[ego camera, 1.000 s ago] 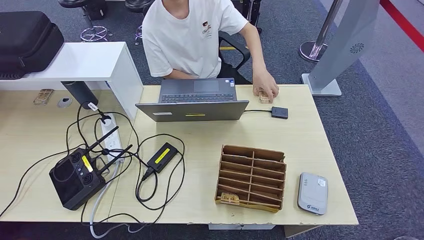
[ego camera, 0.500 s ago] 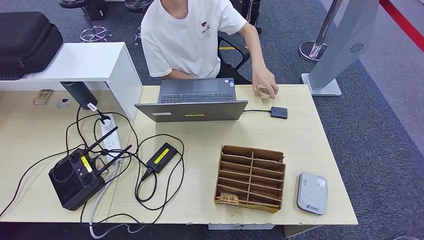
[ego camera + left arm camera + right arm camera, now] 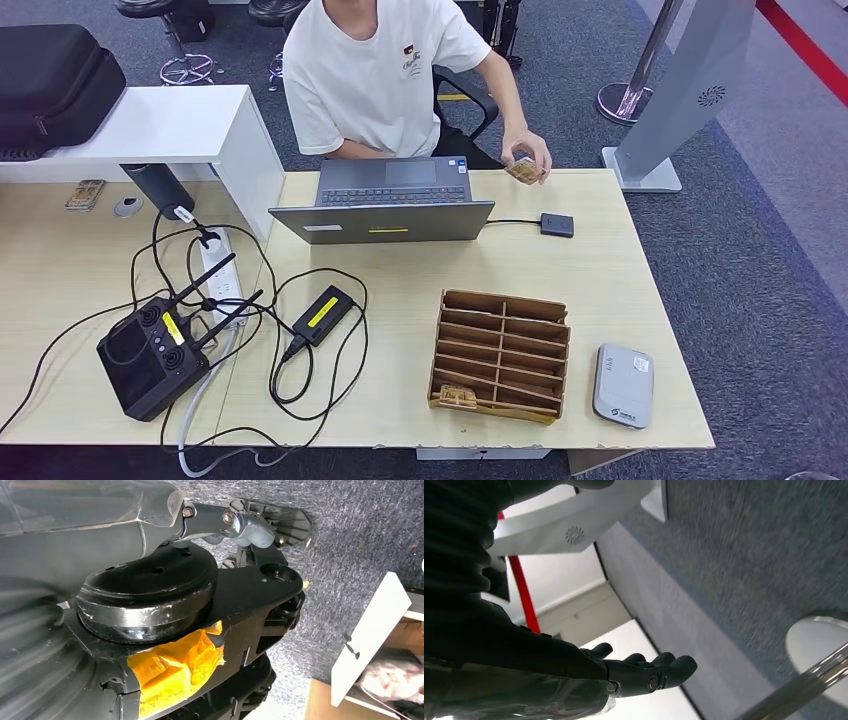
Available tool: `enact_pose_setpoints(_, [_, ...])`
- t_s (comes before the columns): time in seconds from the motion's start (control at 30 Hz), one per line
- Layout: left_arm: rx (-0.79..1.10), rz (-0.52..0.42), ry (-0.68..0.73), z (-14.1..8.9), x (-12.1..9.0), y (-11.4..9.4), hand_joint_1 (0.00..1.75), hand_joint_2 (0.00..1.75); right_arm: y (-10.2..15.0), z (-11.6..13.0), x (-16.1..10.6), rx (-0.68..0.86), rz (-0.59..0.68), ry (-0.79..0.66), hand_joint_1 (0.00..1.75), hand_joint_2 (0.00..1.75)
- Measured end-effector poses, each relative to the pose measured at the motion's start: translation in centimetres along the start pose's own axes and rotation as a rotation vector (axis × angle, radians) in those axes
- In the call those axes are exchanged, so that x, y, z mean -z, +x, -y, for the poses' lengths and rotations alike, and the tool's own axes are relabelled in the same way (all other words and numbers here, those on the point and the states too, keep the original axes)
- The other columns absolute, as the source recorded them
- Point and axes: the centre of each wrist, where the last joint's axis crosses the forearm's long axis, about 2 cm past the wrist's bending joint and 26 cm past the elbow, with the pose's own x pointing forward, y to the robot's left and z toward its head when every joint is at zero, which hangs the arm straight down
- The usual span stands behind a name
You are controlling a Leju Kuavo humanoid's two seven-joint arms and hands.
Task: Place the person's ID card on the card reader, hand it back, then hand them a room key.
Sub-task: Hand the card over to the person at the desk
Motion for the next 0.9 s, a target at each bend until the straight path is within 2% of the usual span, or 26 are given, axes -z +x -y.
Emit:
enact_pose_setpoints(0.27, [0.013, -0.005, 0.017, 0.1, 0.0, 0.3, 0.0, 1.75, 5.2, -3.0, -3.6, 0.063, 0.087, 0.134, 0.0, 1.75])
enact_pose_setpoints(0.4, [0.017, -0.036, 0.03, 0.3, 0.1, 0.8, 0.0, 1.75, 7.4, -4.2, -5.4, 0.099, 0.131, 0.212, 0.0, 1.75])
enact_pose_setpoints(0.6, [0.1, -0.077, 0.129, 1.3, 0.3, 1.9, 0.0, 1.75, 11.7, -6.0, -9.2, 0.217, 0.133, 0.331, 0.0, 1.75])
enact_pose_setpoints(0.67, [0.204, -0.04, 0.244, 1.5, 0.2, 1.7, 0.0, 1.75, 12.6, -6.3, -10.1, 0.246, 0.072, 0.358, 0.0, 1.75])
enact_pose_setpoints(0.77, [0.373, 0.08, 0.457, 1.2, -0.1, 1.3, 0.0, 1.75, 12.8, -6.3, -10.4, 0.3, -0.073, 0.318, 0.0, 1.75])
enact_pose_setpoints(0.83, [0.455, 0.177, 0.546, -0.4, -0.1, 1.8, 0.0, 1.75, 12.3, -6.1, -10.0, 0.342, -0.16, 0.276, 0.0, 1.75])
enact_pose_setpoints(0.9, [0.52, 0.257, 0.611, -3.2, -0.1, 3.2, 0.0, 1.75, 11.6, -5.7, -9.2, 0.37, -0.233, 0.247, 0.0, 1.75])
